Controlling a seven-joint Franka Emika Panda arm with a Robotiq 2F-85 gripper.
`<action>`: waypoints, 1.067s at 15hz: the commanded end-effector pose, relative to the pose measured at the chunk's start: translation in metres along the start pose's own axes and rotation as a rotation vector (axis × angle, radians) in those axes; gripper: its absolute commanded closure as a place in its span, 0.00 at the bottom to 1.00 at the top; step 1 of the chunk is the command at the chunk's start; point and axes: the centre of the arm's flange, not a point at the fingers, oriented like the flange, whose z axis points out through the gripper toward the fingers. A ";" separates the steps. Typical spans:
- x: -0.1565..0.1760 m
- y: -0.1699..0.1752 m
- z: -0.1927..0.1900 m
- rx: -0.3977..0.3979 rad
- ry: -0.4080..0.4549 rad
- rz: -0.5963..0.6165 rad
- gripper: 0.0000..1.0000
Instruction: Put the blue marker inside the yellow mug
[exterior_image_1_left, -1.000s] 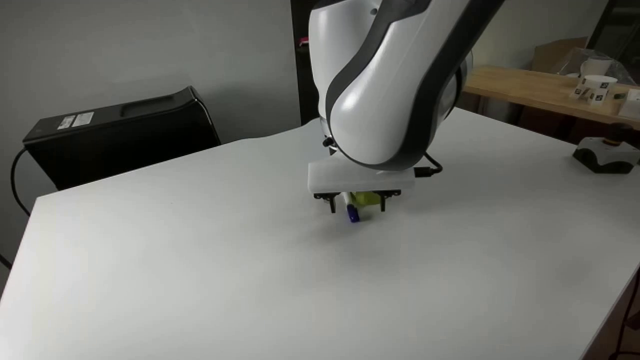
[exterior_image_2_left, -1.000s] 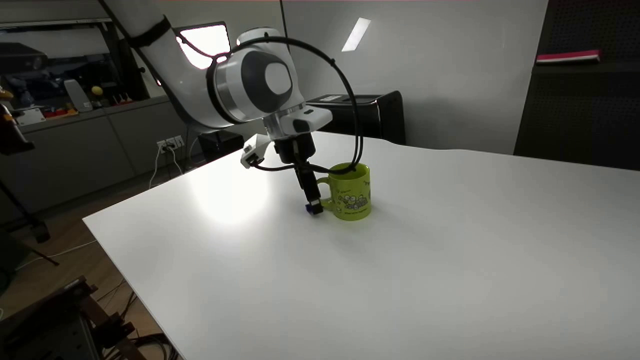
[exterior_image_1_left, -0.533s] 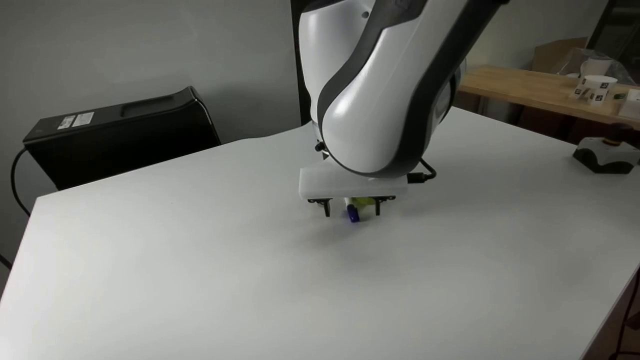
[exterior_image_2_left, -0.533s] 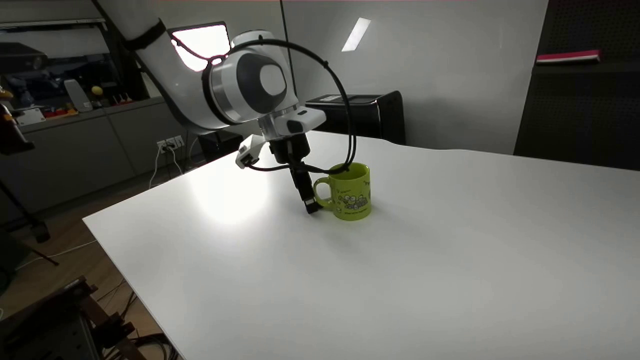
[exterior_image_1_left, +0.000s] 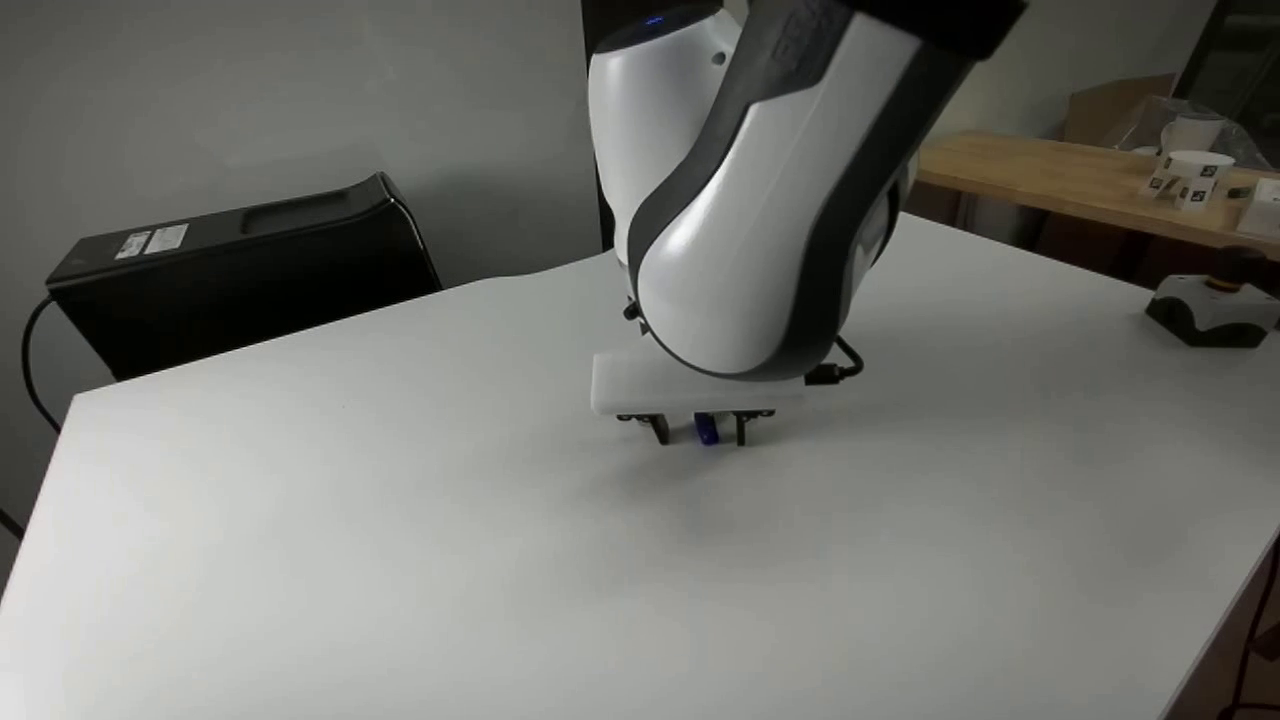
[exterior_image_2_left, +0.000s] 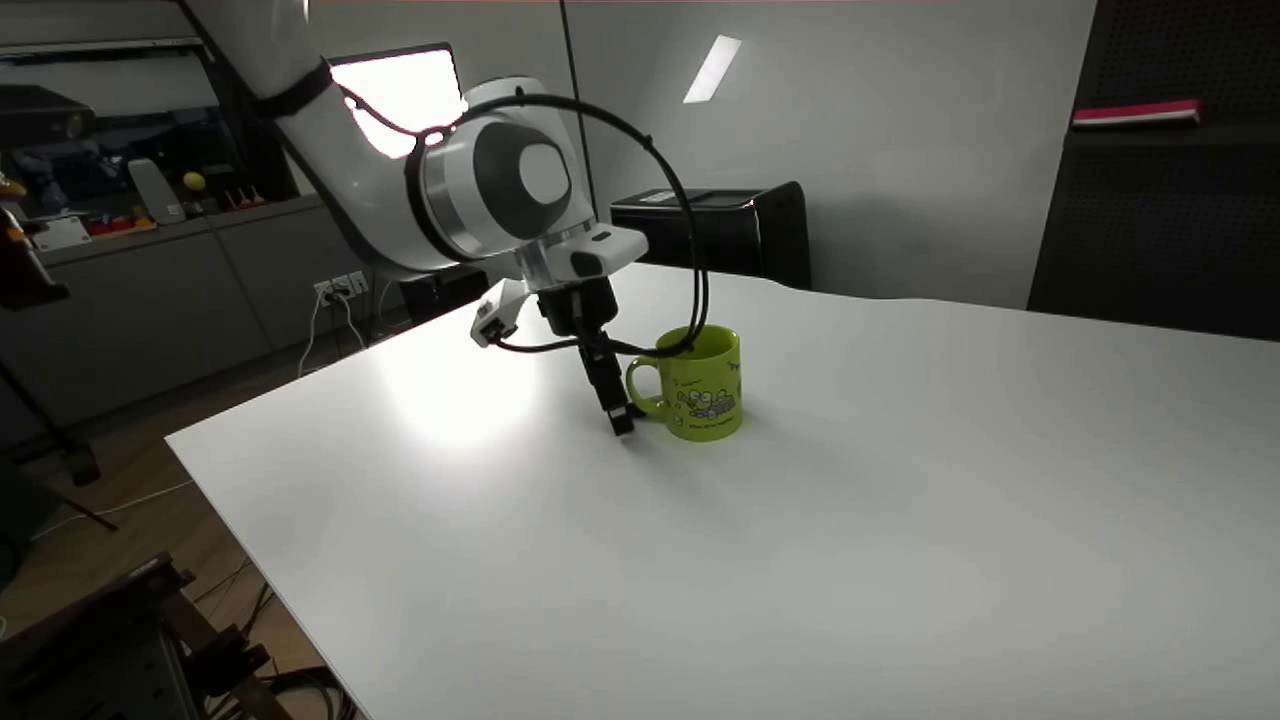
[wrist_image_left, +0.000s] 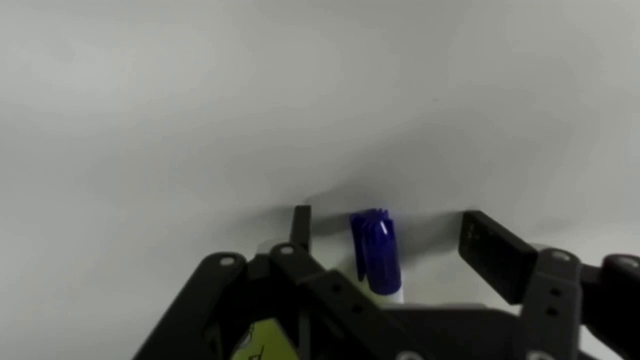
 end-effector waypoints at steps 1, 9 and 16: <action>0.003 -0.005 0.003 -0.009 0.026 0.030 0.53; 0.027 -0.005 -0.018 -0.005 0.041 0.060 0.95; 0.028 -0.007 -0.028 -0.009 0.021 0.043 0.94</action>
